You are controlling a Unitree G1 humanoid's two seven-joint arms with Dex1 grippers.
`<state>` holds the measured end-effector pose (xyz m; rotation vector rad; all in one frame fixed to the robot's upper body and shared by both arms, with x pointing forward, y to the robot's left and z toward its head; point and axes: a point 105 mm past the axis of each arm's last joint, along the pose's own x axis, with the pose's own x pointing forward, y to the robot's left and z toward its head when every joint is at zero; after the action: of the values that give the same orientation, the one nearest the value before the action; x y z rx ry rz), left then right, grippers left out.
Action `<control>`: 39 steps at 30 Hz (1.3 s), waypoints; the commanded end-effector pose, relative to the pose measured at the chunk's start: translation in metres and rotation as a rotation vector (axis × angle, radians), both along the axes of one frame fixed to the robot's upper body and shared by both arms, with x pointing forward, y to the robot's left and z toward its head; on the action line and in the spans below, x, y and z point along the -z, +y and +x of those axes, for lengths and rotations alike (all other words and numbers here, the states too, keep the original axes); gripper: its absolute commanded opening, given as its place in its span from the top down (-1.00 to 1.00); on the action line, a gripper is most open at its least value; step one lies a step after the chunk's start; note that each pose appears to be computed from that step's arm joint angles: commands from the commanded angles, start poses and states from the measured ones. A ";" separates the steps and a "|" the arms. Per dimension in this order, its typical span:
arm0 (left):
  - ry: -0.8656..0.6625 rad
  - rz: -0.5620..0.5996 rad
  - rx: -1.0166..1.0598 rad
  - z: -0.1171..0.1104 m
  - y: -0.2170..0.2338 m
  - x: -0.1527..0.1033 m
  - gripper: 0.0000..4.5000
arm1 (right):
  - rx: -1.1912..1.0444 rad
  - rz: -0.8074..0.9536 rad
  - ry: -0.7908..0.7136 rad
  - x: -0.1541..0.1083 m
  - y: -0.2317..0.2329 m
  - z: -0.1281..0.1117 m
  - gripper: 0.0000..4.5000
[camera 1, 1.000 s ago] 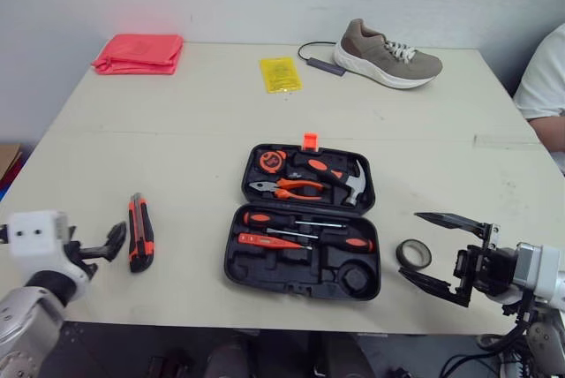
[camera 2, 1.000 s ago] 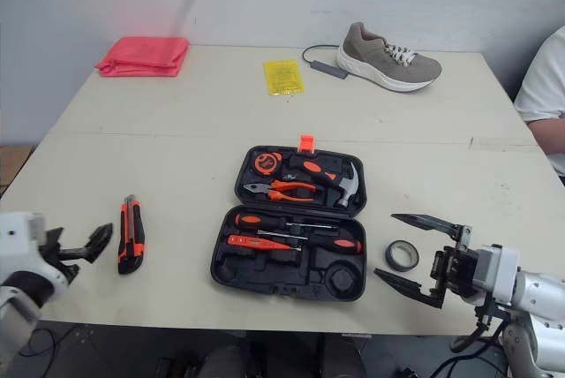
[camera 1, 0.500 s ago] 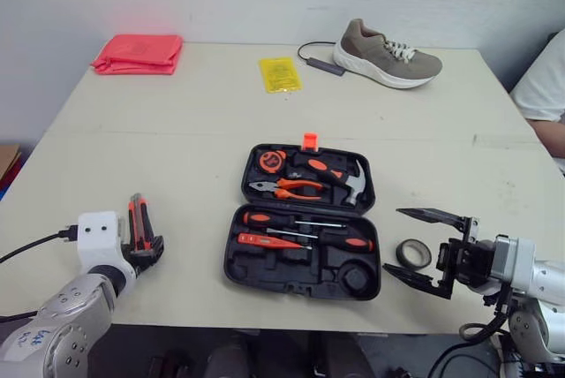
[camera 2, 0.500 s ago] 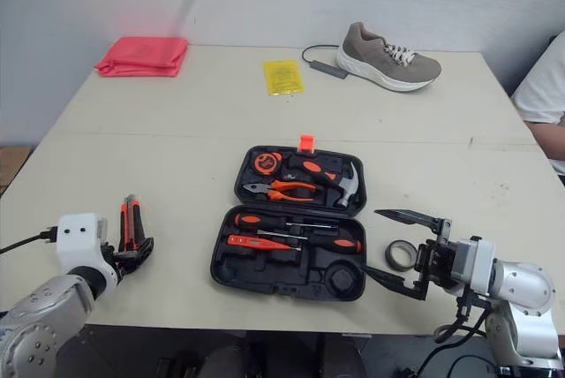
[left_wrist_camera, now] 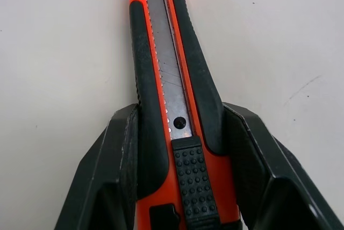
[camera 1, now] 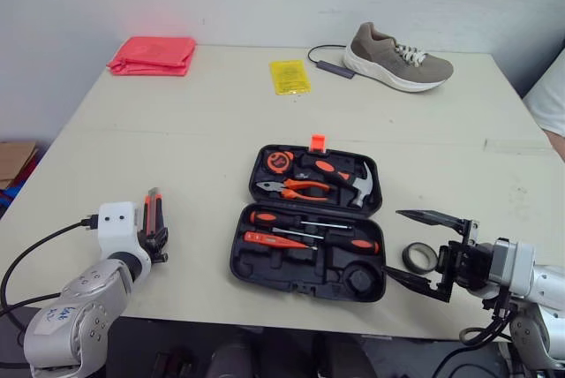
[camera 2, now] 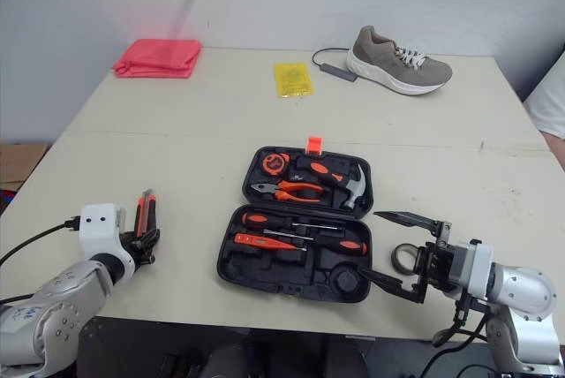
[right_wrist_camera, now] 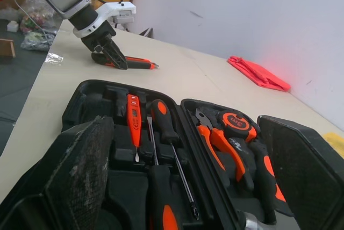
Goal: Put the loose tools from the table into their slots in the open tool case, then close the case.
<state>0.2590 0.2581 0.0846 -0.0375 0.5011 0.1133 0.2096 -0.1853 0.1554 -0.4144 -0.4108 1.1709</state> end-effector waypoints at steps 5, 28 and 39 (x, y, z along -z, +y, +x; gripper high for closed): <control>-0.306 0.133 0.324 0.011 -0.018 -0.045 0.30 | 0.031 -0.003 -0.055 -0.013 -0.005 -0.007 -1.00; -0.098 0.442 1.907 -0.025 -0.157 -0.056 0.30 | 0.014 -0.151 0.105 0.011 -0.003 -0.041 -1.00; -0.021 0.497 1.906 -0.017 -0.174 -0.036 0.30 | 0.103 -0.152 0.104 0.009 -0.007 -0.050 -1.00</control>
<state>0.2436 0.0855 0.1167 0.8706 0.3344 -1.6159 0.1612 -0.1926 0.1372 -0.4632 -0.1721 1.1418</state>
